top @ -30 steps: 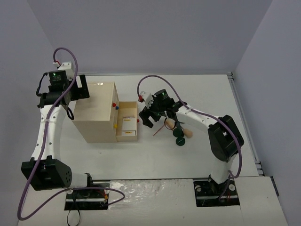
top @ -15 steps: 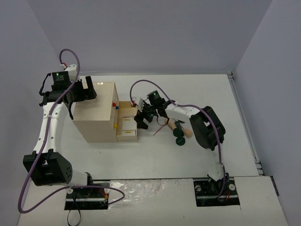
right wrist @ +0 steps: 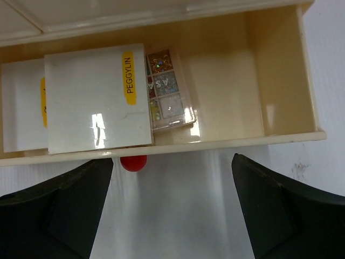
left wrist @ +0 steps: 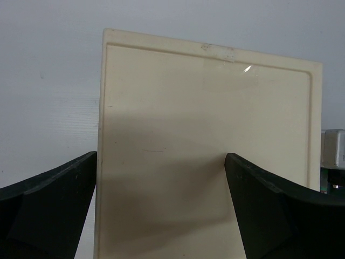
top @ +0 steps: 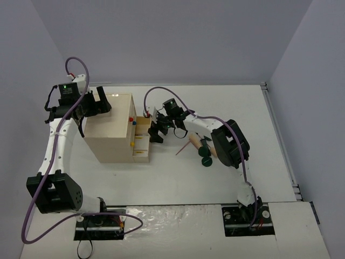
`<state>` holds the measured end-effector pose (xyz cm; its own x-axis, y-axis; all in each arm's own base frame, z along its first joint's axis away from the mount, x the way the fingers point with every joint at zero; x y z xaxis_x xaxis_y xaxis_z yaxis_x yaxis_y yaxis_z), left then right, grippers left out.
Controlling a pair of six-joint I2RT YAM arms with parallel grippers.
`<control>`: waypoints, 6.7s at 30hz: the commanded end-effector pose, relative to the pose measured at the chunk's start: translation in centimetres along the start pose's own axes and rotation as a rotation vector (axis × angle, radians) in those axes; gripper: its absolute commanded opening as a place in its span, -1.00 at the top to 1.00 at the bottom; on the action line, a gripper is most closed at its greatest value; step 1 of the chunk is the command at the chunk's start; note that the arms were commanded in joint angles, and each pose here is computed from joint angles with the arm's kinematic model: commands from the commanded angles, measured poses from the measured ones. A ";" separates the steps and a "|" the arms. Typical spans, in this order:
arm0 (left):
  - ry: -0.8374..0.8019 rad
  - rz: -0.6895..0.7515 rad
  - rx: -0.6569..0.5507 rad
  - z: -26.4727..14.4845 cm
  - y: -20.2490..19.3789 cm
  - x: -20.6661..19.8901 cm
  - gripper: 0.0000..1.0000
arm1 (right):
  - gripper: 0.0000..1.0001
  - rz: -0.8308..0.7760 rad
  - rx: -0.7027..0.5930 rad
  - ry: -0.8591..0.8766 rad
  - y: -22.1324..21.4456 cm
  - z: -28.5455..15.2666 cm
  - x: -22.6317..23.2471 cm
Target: Organize the makeup
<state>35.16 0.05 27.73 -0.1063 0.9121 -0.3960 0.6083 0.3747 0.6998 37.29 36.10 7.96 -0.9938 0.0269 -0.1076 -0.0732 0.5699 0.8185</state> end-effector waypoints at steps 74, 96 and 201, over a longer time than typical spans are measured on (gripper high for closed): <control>-0.068 0.209 -0.207 -6.1 -3.0 -4.4 -0.94 | -0.30 -0.041 -0.206 -0.086 12.8 -1.6 6.0; -0.048 0.168 -0.186 -5.0 -3.7 -3.7 -0.94 | -0.14 -0.089 -0.251 -0.035 15.1 0.8 7.6; -0.042 0.167 -0.364 -10.1 -3.4 -3.3 -0.94 | 0.35 0.865 0.338 -0.712 -11.1 -18.3 9.0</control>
<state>24.85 -2.50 30.94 -0.0075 0.9663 -0.2572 0.3618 0.2424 0.9002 26.80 14.71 7.64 -0.4286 0.9031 0.0268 0.7594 0.3440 0.5522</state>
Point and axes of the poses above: each gripper's point midway between its finger pads, its own z axis out along the fingers, its own x axis along the line the jaws close on, y = z × x, the point moved 5 cm from there along -z, back along the fingers, and after that the axes turned 10 degrees about -z, right-handed, at the moved point
